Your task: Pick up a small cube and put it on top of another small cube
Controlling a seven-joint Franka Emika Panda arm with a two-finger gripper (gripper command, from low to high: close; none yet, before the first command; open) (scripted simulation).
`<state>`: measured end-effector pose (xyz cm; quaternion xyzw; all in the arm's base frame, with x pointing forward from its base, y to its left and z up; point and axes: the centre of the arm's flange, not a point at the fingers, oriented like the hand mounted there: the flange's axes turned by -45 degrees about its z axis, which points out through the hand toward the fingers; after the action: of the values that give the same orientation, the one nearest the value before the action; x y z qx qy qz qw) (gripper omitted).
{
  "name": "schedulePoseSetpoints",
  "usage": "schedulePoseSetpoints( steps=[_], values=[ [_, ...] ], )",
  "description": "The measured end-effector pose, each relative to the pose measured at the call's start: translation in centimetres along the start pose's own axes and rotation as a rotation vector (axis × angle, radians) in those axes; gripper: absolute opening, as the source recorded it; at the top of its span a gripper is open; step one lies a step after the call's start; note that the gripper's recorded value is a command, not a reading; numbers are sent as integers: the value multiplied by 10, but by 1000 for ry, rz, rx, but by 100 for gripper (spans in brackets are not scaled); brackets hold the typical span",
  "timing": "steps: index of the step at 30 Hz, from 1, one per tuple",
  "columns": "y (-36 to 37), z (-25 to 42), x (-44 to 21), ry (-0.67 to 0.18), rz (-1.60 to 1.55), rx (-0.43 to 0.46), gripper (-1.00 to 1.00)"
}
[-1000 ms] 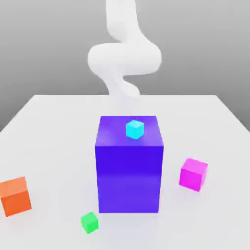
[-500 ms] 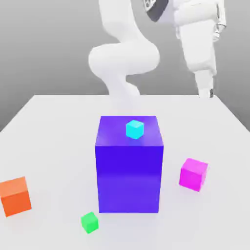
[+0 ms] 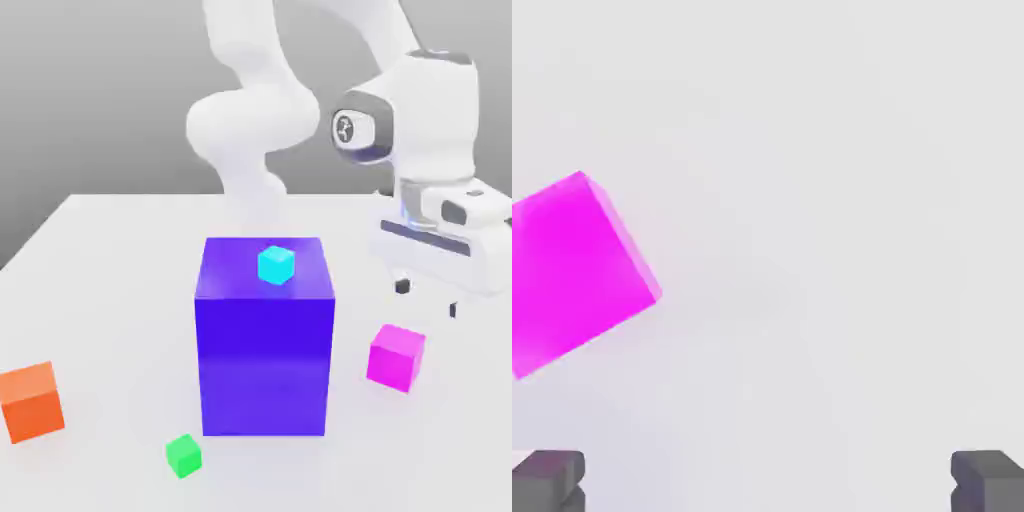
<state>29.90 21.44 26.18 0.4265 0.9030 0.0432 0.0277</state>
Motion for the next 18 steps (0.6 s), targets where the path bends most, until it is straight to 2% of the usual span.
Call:
schedulePoseSetpoints(
  steps=[5, 13, 14, 18],
  values=[
    [-34, 41, 29, 25, -283, 84, 0],
    [-45, 105, 34, 29, -334, 99, 0],
    [-46, 110, 34, 29, -333, 99, -100],
    [-47, 111, 34, 30, -334, 102, -100]
  ],
)
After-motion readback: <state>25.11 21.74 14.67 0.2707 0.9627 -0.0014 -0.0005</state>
